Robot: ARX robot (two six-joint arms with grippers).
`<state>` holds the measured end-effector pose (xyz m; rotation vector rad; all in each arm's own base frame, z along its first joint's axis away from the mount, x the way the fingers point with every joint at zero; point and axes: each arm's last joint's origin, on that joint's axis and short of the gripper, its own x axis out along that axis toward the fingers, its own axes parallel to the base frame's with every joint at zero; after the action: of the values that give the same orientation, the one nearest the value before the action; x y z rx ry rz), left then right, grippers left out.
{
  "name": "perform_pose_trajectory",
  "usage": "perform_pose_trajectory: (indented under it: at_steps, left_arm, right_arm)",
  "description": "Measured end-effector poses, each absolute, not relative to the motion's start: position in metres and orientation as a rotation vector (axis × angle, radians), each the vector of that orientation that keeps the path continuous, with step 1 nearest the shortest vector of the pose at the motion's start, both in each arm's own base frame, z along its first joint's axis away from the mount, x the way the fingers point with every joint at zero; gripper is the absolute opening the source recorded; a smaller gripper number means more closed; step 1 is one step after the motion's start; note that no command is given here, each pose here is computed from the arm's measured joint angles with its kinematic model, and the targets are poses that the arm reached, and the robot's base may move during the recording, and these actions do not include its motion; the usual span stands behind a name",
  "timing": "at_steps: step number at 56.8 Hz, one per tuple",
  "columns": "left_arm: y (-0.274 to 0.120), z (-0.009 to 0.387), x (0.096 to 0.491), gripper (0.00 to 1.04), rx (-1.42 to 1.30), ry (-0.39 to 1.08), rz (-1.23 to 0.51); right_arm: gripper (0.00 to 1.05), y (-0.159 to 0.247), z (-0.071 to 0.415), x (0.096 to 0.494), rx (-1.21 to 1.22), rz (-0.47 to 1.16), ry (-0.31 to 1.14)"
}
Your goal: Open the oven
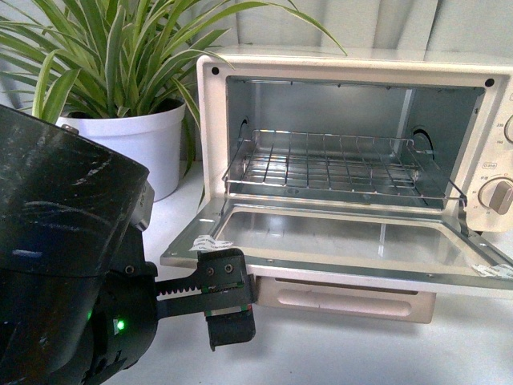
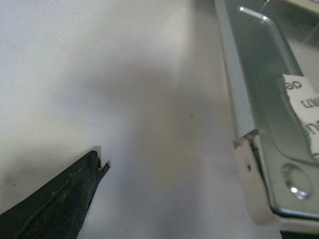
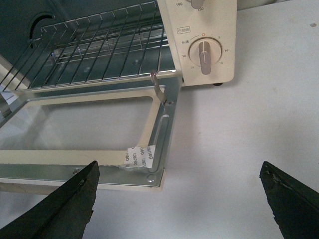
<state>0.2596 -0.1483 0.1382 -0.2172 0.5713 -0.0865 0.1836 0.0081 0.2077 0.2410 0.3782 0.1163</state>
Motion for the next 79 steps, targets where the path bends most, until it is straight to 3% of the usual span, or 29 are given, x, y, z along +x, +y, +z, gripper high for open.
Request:
perform_pose_trajectory:
  at_steps: [29, 53, 79]
  left_arm:
    - [-0.143, 0.139, 0.240, 0.98, 0.136, 0.487, -0.136]
    - [-0.108, 0.172, 0.171, 0.98, 0.289, 0.311, -0.168]
    - [-0.052, 0.190, 0.101, 0.98, 0.081, 0.058, -0.133]
  right_arm:
    - [0.95, 0.011, 0.202, 0.175, 0.216, 0.156, 0.380]
    - [0.95, 0.006, 0.196, 0.151, 0.219, 0.219, 0.323]
    - [0.95, -0.011, 0.158, 0.116, 0.251, 0.222, 0.235]
